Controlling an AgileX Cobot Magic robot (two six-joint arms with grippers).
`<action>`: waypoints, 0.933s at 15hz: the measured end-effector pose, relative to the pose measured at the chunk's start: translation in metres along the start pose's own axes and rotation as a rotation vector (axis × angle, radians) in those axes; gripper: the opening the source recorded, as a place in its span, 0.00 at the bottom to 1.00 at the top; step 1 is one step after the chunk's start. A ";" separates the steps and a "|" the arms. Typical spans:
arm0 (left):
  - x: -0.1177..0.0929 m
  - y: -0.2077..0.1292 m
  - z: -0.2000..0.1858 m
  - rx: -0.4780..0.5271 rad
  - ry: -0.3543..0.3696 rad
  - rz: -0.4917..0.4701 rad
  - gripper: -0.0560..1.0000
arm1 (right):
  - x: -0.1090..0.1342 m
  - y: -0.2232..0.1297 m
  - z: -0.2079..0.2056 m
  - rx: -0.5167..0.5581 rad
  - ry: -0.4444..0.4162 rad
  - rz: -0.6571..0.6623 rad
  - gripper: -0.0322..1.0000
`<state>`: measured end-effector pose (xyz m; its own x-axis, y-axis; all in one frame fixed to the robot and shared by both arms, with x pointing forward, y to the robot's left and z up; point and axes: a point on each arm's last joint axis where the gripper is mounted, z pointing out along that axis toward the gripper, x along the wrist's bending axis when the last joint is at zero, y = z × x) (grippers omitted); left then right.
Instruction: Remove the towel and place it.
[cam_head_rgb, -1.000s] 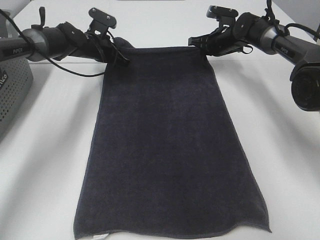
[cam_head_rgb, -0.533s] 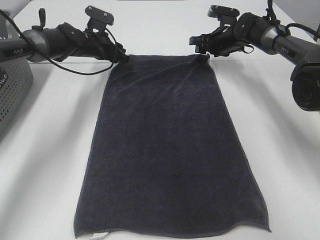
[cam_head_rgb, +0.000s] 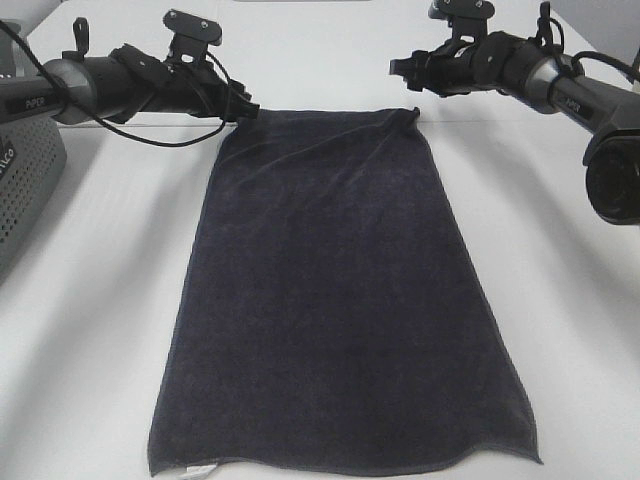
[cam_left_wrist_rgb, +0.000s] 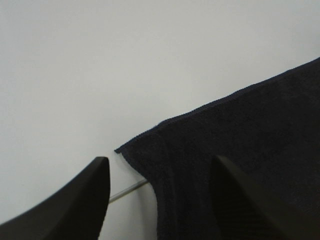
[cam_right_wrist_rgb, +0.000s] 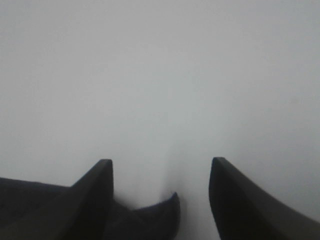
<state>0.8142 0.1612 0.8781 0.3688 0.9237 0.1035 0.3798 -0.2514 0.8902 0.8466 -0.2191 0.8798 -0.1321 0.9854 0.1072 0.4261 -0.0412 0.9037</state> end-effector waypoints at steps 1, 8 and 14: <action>-0.001 0.000 0.000 0.002 -0.004 0.000 0.59 | -0.002 -0.012 0.005 0.023 -0.004 -0.010 0.59; -0.010 0.001 0.001 0.006 -0.027 0.003 0.59 | -0.006 -0.038 0.015 0.049 -0.023 -0.070 0.58; -0.011 0.000 0.001 0.011 -0.034 0.002 0.59 | -0.008 -0.049 0.020 0.037 -0.032 -0.093 0.58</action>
<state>0.8108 0.1506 0.8769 0.3986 0.9127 0.0900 0.3886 -0.2569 0.8849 0.8448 -0.2220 0.8263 -0.1443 0.9895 0.0093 0.4465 0.0567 0.8930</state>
